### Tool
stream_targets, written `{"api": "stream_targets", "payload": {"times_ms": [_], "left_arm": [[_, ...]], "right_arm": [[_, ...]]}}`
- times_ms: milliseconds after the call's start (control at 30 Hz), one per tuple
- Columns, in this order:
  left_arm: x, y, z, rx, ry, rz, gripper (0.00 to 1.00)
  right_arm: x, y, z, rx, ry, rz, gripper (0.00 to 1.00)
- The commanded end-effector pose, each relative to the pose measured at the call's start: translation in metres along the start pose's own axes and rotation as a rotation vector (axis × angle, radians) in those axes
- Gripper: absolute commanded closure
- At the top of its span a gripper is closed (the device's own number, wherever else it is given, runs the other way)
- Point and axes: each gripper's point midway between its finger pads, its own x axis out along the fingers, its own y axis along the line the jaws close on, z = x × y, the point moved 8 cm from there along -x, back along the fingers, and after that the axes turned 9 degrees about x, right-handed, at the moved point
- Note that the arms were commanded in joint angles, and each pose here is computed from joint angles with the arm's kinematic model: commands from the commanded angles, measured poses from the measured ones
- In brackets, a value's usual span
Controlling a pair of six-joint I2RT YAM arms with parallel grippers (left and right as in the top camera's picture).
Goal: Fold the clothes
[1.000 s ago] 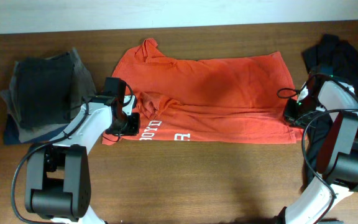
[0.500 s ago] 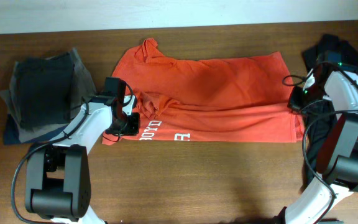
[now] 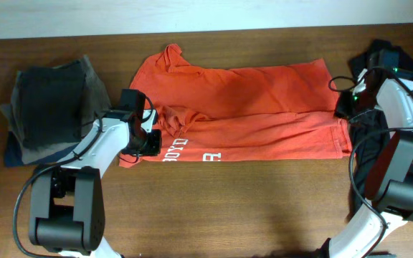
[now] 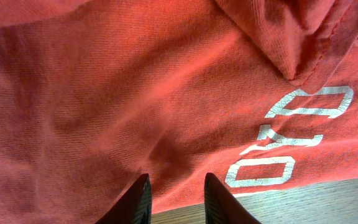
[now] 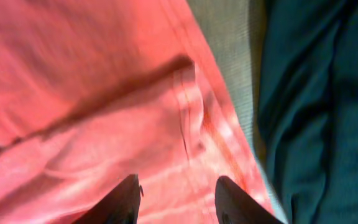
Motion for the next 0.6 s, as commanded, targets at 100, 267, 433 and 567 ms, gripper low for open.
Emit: {"api": "stream_targets", "payload": {"times_ms": [100, 267, 433, 567], "left_arm": [[0.006, 0.001, -0.003, 0.009, 0.021, 0.005, 0.72], [0.006, 0.002, -0.003, 0.010, 0.020, 0.013, 0.72], [0.016, 0.003, -0.016, 0.005, 0.053, 0.011, 0.72], [0.021, 0.002, -0.030, -0.002, 0.106, 0.008, 0.72]], "right_arm": [[0.003, -0.008, -0.017, 0.009, 0.055, -0.043, 0.56], [0.028, -0.015, -0.034, 0.004, 0.095, -0.054, 0.56], [0.044, -0.024, -0.057, 0.004, 0.176, -0.078, 0.56], [0.041, -0.028, -0.072, 0.012, 0.267, -0.104, 0.56]]}}
